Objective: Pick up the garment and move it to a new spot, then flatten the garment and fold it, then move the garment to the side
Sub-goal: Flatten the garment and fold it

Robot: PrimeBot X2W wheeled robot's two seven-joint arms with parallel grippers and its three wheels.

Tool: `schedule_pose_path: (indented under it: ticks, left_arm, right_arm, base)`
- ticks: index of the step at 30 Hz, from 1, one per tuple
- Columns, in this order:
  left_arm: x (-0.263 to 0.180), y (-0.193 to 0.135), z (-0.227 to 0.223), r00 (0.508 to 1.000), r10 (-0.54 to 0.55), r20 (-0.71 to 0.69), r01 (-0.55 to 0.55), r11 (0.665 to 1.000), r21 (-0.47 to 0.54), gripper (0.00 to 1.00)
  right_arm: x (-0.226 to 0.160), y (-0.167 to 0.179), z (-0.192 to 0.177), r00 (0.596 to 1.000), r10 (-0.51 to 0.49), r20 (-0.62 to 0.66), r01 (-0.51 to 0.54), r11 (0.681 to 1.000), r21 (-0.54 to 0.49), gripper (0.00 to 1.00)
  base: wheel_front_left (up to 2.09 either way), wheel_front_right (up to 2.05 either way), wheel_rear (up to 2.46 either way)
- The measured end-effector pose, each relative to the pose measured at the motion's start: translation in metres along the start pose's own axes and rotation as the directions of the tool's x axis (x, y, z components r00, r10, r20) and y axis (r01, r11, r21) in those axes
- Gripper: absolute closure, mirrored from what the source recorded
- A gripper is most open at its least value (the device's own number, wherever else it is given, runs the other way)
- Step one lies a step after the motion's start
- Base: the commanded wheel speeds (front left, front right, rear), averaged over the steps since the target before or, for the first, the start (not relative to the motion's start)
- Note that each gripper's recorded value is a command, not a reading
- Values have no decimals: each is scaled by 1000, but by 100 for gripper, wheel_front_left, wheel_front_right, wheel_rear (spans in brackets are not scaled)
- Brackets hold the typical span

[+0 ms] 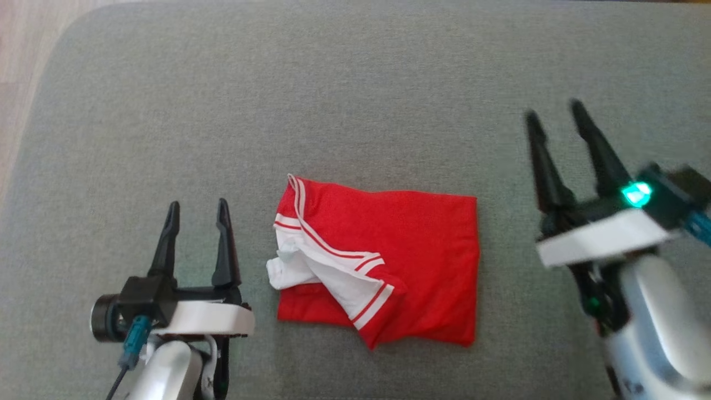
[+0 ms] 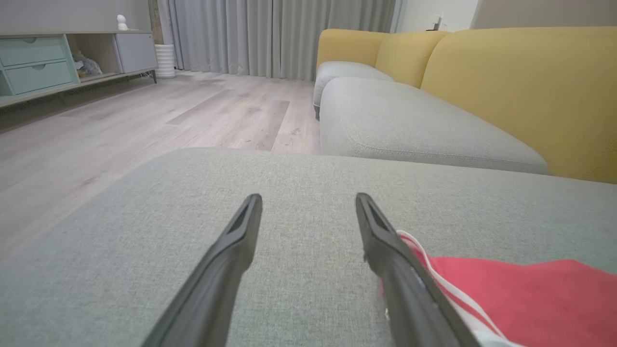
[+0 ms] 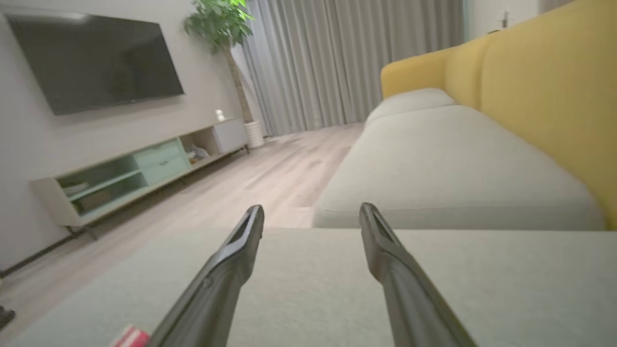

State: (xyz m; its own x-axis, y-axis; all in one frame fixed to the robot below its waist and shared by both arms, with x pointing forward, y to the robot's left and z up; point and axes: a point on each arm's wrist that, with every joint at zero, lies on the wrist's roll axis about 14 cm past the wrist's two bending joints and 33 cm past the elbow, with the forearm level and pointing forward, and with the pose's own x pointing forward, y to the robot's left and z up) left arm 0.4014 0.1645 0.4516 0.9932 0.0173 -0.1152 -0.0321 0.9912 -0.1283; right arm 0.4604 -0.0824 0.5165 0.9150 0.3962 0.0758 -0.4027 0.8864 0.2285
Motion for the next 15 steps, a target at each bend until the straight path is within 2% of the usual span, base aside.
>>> schedule_pose_path:
  ticks: [6, 15]
  left_arm:
    - [4, -2, 6, 1000, -18, 15, 18, 1000, 19, 0]
    - [6, -9, 14, 998, -54, 18, 53, 997, 52, 0]
  right_arm:
    - [-57, -46, -8, 980, -185, -68, 178, 980, -87, 0]
    - [-100, -54, -1, 952, -294, -81, 289, 955, -74, 0]
  base:
    - [0, 0, 0]
    - [0, 0, 0]
